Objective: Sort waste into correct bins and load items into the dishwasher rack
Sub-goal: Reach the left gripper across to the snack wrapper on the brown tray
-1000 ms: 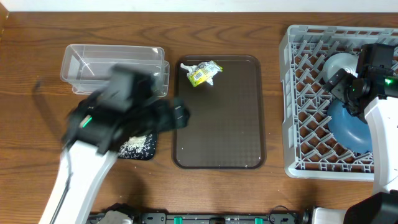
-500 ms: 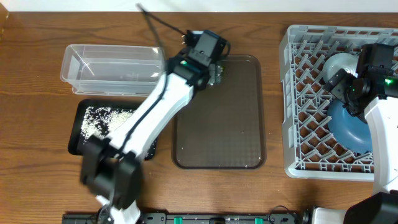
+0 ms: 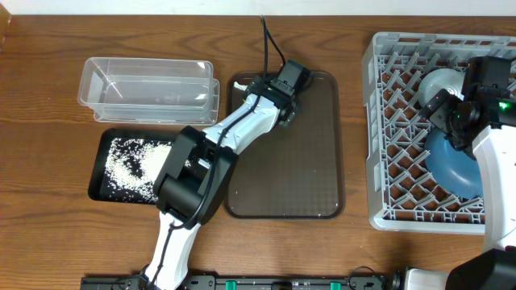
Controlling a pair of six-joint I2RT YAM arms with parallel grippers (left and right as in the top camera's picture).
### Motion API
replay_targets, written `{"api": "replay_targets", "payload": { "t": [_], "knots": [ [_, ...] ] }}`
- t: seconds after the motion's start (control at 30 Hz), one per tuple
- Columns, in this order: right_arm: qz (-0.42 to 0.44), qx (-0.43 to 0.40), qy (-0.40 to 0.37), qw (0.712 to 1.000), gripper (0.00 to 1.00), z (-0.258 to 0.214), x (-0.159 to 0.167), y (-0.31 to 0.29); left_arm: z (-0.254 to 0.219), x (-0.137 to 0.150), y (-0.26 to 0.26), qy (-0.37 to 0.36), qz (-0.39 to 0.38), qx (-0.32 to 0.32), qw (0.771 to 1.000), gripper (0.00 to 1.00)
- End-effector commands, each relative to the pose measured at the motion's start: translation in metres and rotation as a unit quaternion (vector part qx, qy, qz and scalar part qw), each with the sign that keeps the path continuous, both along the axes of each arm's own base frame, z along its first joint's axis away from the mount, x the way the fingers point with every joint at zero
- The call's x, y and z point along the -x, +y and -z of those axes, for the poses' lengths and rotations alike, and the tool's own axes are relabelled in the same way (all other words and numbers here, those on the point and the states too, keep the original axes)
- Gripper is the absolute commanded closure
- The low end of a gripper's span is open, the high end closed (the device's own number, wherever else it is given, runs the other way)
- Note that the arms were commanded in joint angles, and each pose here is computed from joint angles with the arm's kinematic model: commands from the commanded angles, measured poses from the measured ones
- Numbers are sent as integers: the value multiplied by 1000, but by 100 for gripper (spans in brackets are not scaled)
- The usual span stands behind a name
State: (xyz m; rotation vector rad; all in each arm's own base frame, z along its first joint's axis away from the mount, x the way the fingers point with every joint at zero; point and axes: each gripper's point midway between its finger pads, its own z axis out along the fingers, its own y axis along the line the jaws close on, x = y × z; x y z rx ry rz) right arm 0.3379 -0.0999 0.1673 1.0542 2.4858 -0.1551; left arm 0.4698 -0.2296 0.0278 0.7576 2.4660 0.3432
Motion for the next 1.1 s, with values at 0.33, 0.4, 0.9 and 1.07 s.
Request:
{"api": "replay_targets", "payload": {
  "t": [0.33, 0.4, 0.9, 1.07],
  "knots": [
    [4, 10, -6, 1000, 1, -7, 1, -6, -7, -15, -1, -29, 15, -10, 999, 25],
    [4, 10, -6, 1000, 1, -7, 1, -6, -6, -15, -1, -28, 16, -11, 999, 31],
    [4, 10, -6, 1000, 1, -7, 1, -6, -9, -17, -4, -36, 16, -6, 999, 81],
    [4, 10, -6, 1000, 1, -7, 1, -6, -19, -17, -4, -43, 16, -2, 999, 94]
  ]
}}
